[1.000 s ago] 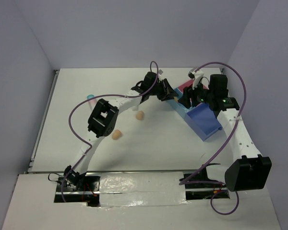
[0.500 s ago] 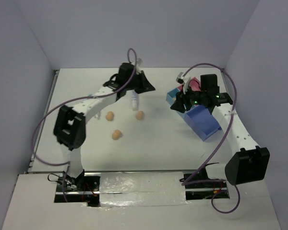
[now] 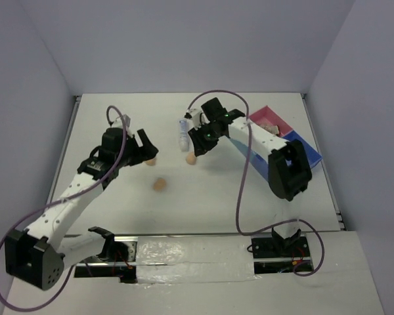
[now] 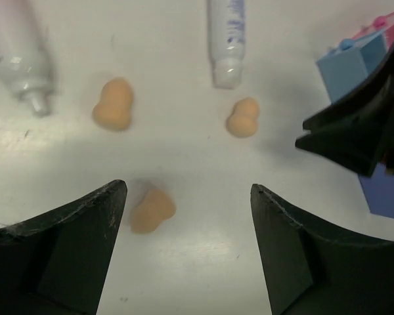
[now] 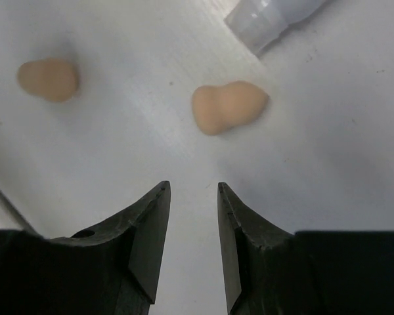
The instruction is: Organize the makeup
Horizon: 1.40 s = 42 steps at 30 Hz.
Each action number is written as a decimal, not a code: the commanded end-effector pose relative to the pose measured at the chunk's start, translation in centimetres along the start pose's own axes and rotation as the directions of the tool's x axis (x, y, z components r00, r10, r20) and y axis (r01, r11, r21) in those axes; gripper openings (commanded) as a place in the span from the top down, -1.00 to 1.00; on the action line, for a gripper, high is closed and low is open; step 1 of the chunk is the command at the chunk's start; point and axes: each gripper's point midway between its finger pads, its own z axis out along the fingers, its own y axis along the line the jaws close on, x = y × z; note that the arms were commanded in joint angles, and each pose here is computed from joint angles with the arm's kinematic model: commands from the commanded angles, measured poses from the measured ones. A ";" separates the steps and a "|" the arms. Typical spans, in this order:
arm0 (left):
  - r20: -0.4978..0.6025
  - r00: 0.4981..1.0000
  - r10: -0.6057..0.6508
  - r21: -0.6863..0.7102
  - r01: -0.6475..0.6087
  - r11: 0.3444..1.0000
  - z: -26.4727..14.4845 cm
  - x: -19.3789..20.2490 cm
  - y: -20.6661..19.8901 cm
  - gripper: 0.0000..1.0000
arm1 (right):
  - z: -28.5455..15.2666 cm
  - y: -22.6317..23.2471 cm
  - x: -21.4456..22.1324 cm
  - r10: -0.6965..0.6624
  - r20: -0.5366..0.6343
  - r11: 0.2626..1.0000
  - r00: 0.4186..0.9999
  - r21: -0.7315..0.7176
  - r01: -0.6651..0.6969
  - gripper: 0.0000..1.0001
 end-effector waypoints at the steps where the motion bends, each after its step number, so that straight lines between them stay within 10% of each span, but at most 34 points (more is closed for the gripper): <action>1: 0.018 0.998 -0.062 -0.100 0.063 0.993 -1.7 2.5 3.6 -0.78 | 1.7 -0.8 -0.5 0.121 -0.064 0.990 0.991 0.086 -0.115 0.14; 23: 0.022 0.986 -0.163 -0.159 0.164 0.974 -3.5 6.9 7.1 -0.77 | 9.2 -1.1 0.8 0.148 -0.190 0.986 0.971 0.109 -0.129 -0.19; 33: 0.012 0.984 -0.177 -0.136 0.177 0.975 -3.1 7.5 7.0 -0.76 | 8.9 -2.0 1.9 0.076 -0.221 0.990 0.972 0.131 -0.048 0.71; 42: -0.013 0.986 -0.168 -0.091 0.166 0.982 -2.0 8.3 6.5 -0.73 | -2.0 3.0 -0.8 -0.277 0.019 0.954 0.961 -0.115 0.277 0.71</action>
